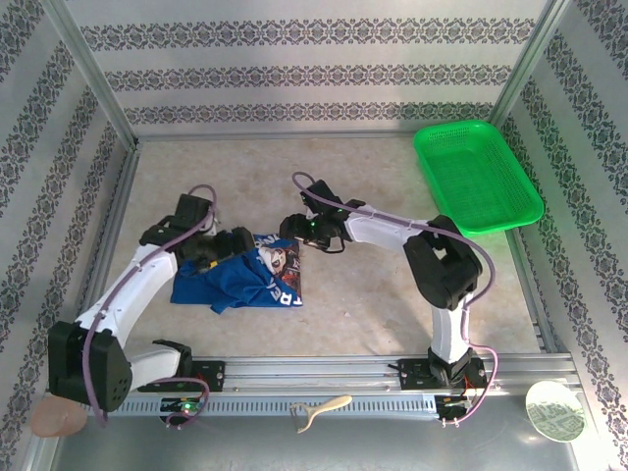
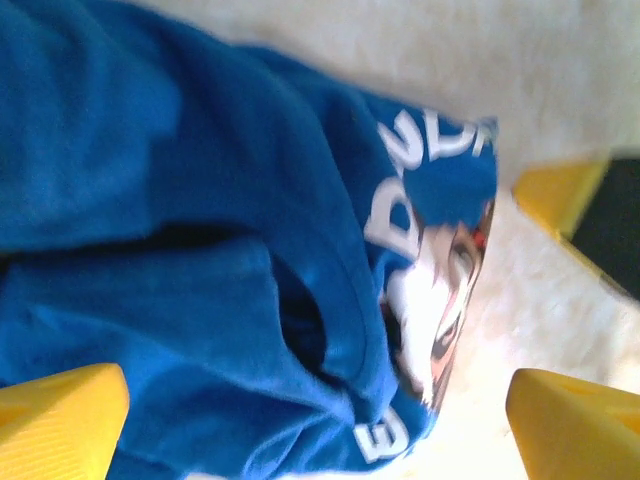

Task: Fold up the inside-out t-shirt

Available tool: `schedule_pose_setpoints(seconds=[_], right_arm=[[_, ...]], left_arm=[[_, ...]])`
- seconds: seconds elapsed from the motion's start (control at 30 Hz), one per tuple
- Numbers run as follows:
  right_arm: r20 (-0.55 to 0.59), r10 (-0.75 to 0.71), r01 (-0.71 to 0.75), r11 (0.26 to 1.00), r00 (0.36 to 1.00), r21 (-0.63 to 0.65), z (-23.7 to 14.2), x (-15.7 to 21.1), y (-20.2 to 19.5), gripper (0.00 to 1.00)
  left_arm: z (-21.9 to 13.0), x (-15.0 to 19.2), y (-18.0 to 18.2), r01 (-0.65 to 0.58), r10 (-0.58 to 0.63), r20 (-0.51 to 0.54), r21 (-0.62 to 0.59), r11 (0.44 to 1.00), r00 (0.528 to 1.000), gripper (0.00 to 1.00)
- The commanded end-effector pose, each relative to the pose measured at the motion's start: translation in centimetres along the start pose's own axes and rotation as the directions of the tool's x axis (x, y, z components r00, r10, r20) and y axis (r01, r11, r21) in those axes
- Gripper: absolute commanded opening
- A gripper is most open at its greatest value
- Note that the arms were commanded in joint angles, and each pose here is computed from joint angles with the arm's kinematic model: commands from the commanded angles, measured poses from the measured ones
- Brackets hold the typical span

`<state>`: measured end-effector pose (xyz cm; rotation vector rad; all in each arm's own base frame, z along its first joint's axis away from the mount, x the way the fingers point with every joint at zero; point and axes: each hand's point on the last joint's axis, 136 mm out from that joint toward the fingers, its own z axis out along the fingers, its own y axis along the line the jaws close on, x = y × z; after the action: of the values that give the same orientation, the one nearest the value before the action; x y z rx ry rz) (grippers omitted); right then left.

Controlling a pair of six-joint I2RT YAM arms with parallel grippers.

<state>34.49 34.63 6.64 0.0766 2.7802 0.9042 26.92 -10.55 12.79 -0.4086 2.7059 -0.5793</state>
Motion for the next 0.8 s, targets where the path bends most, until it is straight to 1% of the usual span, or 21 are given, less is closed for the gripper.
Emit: schedule_pose_setpoints(seconds=[0.0, 0.07, 0.17, 0.23, 0.3, 0.33, 0.4, 0.43, 0.47, 0.5, 0.53, 0.57, 0.6, 0.7, 0.77], right_arm=[[-0.003, -0.013, 0.013, 0.997, 1.0, -0.074, 0.9, -0.9, 1.8, 0.72], [-0.006, 0.014, -0.014, 0.997, 1.0, -0.072, 1.7, -1.0, 1.2, 0.71], [-0.006, 0.045, -0.045, 0.997, 0.999, -0.065, 2.5, -1.1, 0.3, 0.68], [-0.006, 0.072, -0.073, 0.995, 0.997, -0.071, 2.9, -1.3, -0.2, 0.65], [-0.01, 0.097, -0.097, 0.992, 0.995, -0.078, 3.4, -1.4, -0.6, 0.62], [-0.01, 0.107, -0.107, 0.991, 0.994, -0.077, 3.5, -1.4, -0.8, 0.6], [-0.01, 0.125, -0.125, 0.989, 0.992, -0.079, 3.9, -1.5, -1.1, 0.54], [-0.009, 0.134, -0.134, 0.988, 0.991, -0.078, 4.0, -1.5, -1.3, 0.48], [-0.01, 0.146, -0.146, 0.986, 0.989, -0.08, 4.2, -1.5, -1.5, 0.4], [-0.011, 0.156, -0.156, 0.984, 0.988, -0.082, 4.4, -1.5, -1.6, 0.32], [-0.011, 0.17, -0.17, 0.982, 0.985, -0.082, 4.5, -1.5, -1.9, 0.21], [-0.009, 0.184, -0.185, 0.979, 0.983, -0.081, 4.6, -1.5, -2.2, 0.09], [-0.003, 0.195, -0.194, 0.977, 0.981, -0.083, 4.6, -1.6, -2.4, 0.01], [0.027, 0.235, -0.233, 0.969, 0.972, -0.078, 4.3, -1.9, -3.6, 0.0], [0.055, 0.255, -0.251, 0.965, 0.965, -0.073, 3.7, -2.4, -4.4, 0.0]], left_arm=[[-0.2, 1.6, 3.3, -0.031, 0.033, 0.009, -0.229, 0.973, 0.999, 0.95], [-0.1, 1.9, 4.0, -0.07, 0.074, 0.004, -0.303, 0.951, 0.997, 0.95], [0.5, 1.8, 4.6, -0.1, 0.11, 0.005, -0.363, 0.927, 0.994, 0.93], [1.5, 1.5, 4.7, -0.108, 0.113, -0.006, -0.373, 0.921, 0.994, 0.92], [2.9, 1.4, 4.4, -0.113, 0.111, -0.026, -0.365, 0.924, 0.993, 0.85], [3.6, 1.3, 4.3, -0.113, 0.108, -0.033, -0.361, 0.926, 0.994, 0.81], [4.6, 1.0, 4.0, -0.115, 0.112, -0.03, -0.354, 0.928, 0.993, 0.68], [5.0, 0.7, 4.0, -0.112, 0.112, -0.023, -0.357, 0.927, 0.993, 0.55], [5.2, 0.5, 4.1, -0.106, 0.109, -0.012, -0.364, 0.925, 0.994, 0.4], [5.4, 0.2, 4.0, -0.103, 0.109, -0.004, -0.367, 0.925, 0.994, 0.29], [5.3, 0.0, 3.8, -0.094, 0.105, 0.009, -0.363, 0.927, 0.994, 0.19], [5.1, -0.4, 3.8, -0.075, 0.092, 0.028, -0.365, 0.928, 0.995, 0.01], [4.7, -0.5, 3.9, -0.057, 0.08, 0.047, -0.37, 0.927, 0.996, 0.0], [2.7, -0.7, 5.0, 0.046, 0.005, 0.14, -0.361, 0.931, 0.99, 0.0], [1.1, -0.2, 6.4, 0.156, -0.087, 0.214, -0.334, 0.929, 0.973, 0.0]])
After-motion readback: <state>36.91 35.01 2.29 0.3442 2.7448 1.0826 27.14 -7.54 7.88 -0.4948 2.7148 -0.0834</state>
